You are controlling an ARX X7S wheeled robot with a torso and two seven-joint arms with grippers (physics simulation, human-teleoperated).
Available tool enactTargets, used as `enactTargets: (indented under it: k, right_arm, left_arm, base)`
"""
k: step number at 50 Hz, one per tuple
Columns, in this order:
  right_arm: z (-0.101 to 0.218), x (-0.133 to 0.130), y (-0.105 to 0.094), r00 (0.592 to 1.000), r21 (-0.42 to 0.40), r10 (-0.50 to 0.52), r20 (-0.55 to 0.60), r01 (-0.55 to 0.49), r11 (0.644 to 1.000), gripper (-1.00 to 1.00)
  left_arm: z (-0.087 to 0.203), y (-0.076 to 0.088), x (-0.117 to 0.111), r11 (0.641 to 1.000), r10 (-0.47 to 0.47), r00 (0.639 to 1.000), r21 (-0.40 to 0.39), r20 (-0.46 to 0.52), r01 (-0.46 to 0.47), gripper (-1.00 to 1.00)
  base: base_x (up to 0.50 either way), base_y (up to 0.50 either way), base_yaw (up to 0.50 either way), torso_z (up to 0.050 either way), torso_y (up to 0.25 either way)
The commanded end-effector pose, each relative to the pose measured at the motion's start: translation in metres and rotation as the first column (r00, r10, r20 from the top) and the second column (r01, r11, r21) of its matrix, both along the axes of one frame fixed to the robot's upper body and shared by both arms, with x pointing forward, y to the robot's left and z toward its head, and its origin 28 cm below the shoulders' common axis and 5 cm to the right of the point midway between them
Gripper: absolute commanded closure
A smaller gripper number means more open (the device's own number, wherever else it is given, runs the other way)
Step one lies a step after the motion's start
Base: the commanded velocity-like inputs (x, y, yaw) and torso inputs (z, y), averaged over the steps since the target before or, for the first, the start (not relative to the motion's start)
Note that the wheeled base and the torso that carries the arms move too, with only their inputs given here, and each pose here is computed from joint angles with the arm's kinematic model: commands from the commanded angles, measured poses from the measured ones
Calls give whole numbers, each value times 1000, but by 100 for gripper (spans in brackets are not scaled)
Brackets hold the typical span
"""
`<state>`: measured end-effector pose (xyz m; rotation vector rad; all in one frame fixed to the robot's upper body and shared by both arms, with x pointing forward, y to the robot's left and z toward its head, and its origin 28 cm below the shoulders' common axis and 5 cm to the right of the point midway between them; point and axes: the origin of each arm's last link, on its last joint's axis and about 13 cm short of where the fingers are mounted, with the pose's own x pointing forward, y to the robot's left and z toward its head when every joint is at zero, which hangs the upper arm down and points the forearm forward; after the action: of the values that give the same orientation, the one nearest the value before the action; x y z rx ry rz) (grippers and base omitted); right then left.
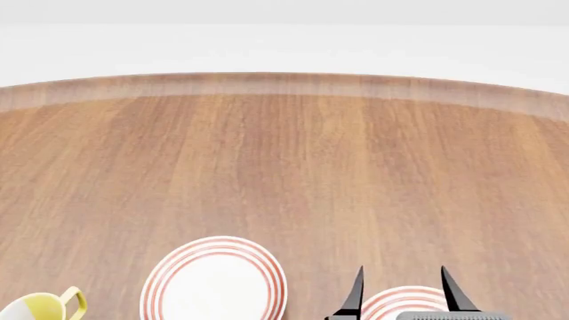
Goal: Put the white mug on the left plate.
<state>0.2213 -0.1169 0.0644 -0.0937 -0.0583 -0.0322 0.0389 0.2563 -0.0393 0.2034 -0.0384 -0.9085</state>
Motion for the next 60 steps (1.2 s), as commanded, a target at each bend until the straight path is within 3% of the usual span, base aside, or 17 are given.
enactTargets:
  k: [1, 14, 19, 28, 31, 38, 53, 60]
  right_arm:
    - [-1, 1, 1, 1000, 1, 4, -1, -4, 1000, -100]
    - [-3, 1, 0, 1000, 2, -1, -4, 2, 1000, -100]
    - [-6, 2, 1, 1000, 4, 1, -9, -1, 1000, -100]
    - [-9, 3, 0, 1000, 9, -1, -13, 1, 1000, -100]
    - [-9, 2, 0, 1000, 10, 0, -13, 0, 1000, -100]
    - [-11, 2, -1, 1000, 13, -2, -14, 2, 1000, -100]
    - [-10, 3, 2, 1000, 6, 8, -17, -8, 1000, -100]
    - [-9, 2, 1, 1000, 1, 2, -18, -2, 1000, -100]
  left_arm:
    - [17, 5, -3, 997, 67, 996, -49, 51, -65, 100]
    - [33, 10, -4, 990, 125, 985, -78, 120, -117, 100]
    - [40, 8, 2, 977, 173, 977, -148, 126, -154, 100]
    - [58, -1, 23, 923, 296, 945, -297, 140, -245, 100]
    - [60, -3, 27, 917, 308, 941, -307, 139, -255, 100]
    - [68, -13, 48, 862, 411, 908, -361, 82, -357, 100]
    - [76, -7, 72, 898, 396, 907, -268, 141, -350, 100]
    - [85, 7, 81, 902, 406, 900, -228, 160, -366, 100]
  base:
    - [0, 0, 0, 0, 0]
    - [0, 0, 0, 0, 0]
    - [0, 0, 0, 0, 2]
    - [0, 0, 0, 0, 0]
    - [0, 0, 0, 0, 0]
    - [0, 0, 0, 0, 0]
    - [0, 0, 0, 0, 0]
    - [0, 0, 0, 0, 0]
